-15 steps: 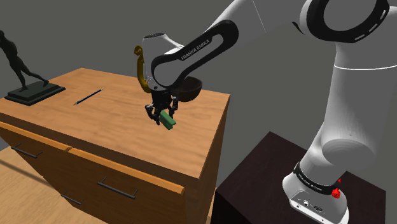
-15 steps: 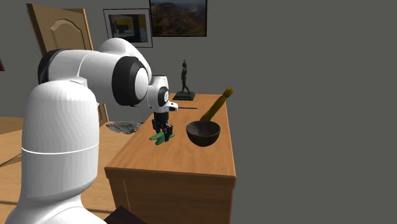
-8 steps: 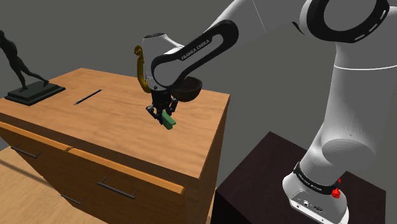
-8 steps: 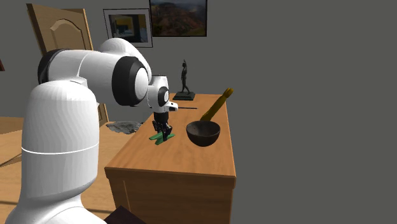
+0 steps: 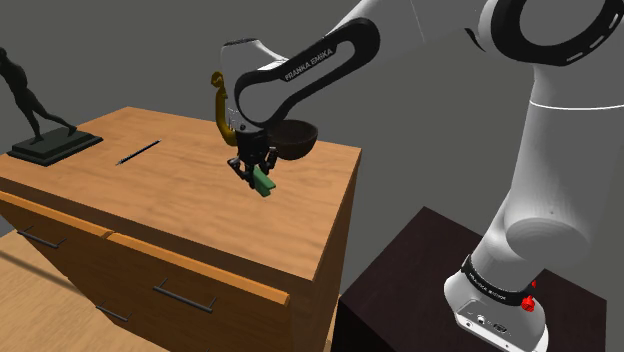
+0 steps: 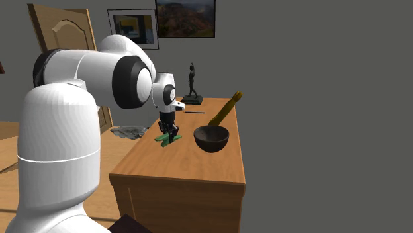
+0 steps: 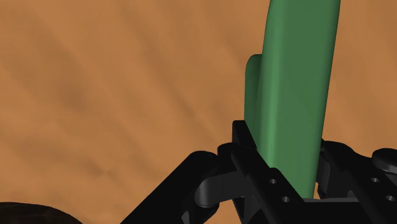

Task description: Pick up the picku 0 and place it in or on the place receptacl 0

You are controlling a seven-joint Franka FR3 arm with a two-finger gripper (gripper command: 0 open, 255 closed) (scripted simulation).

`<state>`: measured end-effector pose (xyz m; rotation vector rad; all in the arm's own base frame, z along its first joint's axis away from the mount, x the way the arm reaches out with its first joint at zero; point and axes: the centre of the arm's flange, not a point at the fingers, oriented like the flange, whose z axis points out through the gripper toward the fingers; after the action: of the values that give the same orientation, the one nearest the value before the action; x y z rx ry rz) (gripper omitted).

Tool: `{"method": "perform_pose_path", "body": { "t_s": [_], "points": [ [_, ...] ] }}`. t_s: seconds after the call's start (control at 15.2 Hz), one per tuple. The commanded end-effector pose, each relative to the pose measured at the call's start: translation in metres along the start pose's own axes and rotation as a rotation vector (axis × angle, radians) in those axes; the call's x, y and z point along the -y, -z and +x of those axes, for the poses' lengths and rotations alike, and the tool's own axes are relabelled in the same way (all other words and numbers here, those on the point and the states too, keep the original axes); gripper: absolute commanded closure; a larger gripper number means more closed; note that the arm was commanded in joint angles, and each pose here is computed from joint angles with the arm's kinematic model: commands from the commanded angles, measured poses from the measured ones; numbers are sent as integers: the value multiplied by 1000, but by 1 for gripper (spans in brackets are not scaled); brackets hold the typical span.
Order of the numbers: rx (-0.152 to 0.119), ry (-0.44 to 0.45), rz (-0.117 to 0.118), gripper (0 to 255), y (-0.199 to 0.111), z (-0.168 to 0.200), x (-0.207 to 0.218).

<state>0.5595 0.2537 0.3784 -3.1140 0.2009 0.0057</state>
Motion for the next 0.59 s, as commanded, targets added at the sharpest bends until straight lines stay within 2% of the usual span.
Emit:
{"method": "perform_pose_path", "body": {
  "t_s": [0.0,0.53],
  "points": [
    [0,0,0,255,12,0,0],
    [0,0,0,255,54,-1,1]
  ]
}}
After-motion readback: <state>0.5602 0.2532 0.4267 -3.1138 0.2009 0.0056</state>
